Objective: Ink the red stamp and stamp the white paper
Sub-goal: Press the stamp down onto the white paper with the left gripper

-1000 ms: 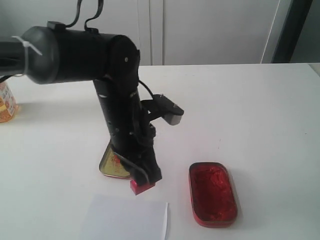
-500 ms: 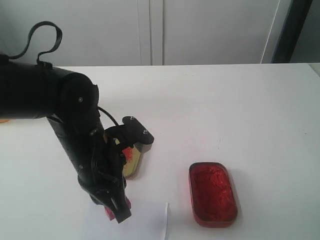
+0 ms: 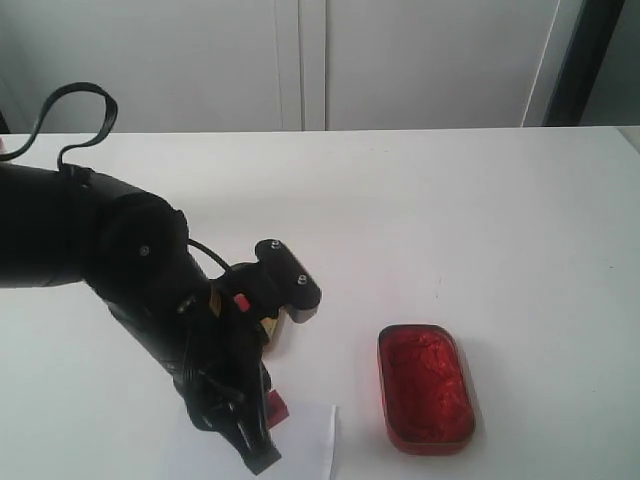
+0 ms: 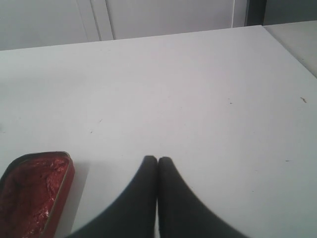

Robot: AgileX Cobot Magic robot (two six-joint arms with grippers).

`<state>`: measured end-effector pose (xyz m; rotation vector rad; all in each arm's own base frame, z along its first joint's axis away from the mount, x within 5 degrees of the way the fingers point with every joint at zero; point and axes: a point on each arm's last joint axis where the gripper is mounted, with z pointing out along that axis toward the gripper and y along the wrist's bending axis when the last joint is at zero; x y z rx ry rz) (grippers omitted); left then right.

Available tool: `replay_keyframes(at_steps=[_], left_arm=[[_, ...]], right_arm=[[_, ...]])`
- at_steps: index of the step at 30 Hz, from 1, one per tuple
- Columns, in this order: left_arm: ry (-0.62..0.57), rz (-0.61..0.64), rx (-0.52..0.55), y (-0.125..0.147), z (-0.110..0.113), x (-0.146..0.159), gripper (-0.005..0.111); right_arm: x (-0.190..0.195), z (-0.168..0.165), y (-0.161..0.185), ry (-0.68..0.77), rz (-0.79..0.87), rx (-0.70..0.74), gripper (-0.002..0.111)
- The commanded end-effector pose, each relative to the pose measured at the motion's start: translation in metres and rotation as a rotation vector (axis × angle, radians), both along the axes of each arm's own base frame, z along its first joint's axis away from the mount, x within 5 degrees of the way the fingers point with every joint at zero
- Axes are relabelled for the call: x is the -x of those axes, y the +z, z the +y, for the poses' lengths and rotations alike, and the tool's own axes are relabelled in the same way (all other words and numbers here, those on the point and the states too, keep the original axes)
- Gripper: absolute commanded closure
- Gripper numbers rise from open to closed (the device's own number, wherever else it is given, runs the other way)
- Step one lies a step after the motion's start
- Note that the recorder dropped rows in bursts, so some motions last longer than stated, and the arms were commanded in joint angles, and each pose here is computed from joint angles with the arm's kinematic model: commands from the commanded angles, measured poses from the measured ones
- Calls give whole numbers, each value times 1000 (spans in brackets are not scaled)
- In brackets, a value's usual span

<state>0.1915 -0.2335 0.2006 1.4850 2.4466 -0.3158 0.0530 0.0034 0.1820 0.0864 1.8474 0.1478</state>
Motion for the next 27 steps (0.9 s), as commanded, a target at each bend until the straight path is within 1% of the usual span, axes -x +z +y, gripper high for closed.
replay_keyframes(at_steps=[1, 4, 12, 17, 21, 27], left_arm=[[10, -14, -53, -6, 4, 7, 107], [40, -40, -74, -9, 7, 5, 107], [45, -13, -109, -19, 15, 11, 107], [50, -24, -90, -18, 13, 10, 107], [73, -3, -66, -18, 11, 11, 107], [66, -16, -42, -18, 8, 10, 107]], right_arm=[[0, 0, 0, -4, -13, -5, 108], [0, 0, 0, -4, -13, -5, 108], [0, 0, 0, -4, -13, -5, 108], [0, 0, 0, -4, -13, -5, 108], [0, 0, 0, -4, -13, -5, 108], [0, 0, 0, -4, -13, -5, 108]])
